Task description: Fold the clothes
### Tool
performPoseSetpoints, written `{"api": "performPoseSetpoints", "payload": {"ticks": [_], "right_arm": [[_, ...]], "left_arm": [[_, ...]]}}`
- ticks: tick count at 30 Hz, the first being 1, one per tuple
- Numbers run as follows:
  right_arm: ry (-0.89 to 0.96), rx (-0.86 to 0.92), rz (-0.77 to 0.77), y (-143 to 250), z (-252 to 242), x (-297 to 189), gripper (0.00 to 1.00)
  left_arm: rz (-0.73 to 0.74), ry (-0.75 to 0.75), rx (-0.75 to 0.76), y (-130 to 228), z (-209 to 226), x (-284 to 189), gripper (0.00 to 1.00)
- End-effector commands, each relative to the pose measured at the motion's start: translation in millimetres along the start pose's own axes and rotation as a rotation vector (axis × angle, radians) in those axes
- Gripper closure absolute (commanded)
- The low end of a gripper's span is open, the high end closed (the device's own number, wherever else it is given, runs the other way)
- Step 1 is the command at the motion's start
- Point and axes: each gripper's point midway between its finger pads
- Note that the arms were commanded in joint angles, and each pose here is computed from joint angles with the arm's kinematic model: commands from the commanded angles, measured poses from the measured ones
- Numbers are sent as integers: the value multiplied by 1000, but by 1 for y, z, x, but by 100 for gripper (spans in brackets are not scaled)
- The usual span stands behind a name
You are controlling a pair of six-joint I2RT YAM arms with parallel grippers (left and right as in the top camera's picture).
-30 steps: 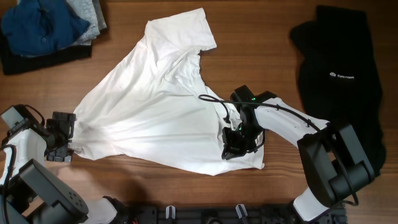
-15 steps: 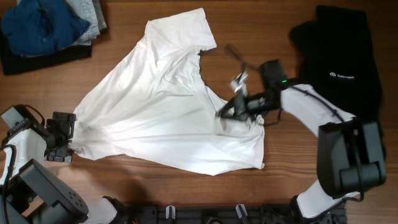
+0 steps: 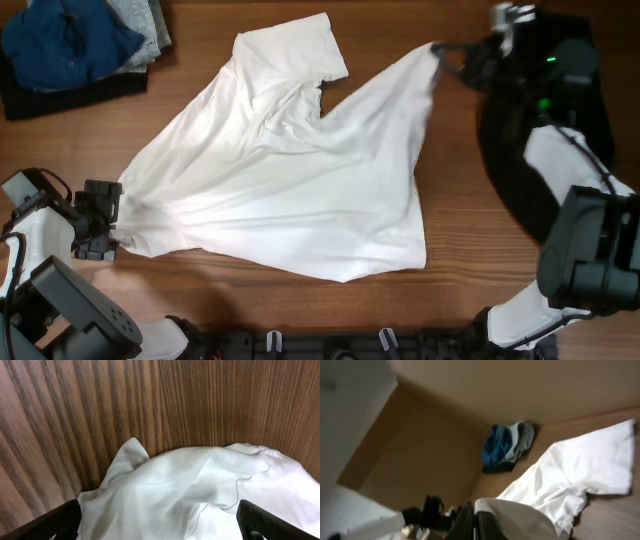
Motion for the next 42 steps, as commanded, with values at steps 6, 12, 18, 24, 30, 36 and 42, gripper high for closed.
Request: {"api": "performPoseSetpoints", "payload": {"ticks": [6,12,18,24,30,36,42], "right_arm": [[148,87,-231,-59,-25,-40,96],[458,181,-401,-64,-97,-67,96],[723,240,-487,-65,-132,-102,59],[1041,229,-491,-80,-111,-142,24],[1126,232,-390,-76,-53,-148,20],[1142,309,-55,3,-40,-117,27],[1244,297,110,56,-21,-87,29]], "left_arm": [[36,101,17,5,-18,-6,0],[96,255,114,20,-51,-10,0],[101,337,276,40,-87,-14,0],[-32,379,427,43,-116,-43,0],[-159,280,417,32,-99,-70,0],[-159,259,414,39,-90,-81,0],[-156,254,428,41,-89,-81,1]]}}
Point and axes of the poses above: each gripper's point midway between its finger pads, its own x axis out along the fingers, its own z axis along the line the jaws close on, y = z × x, and after that the axes turned 10 degrees about x, right-handed
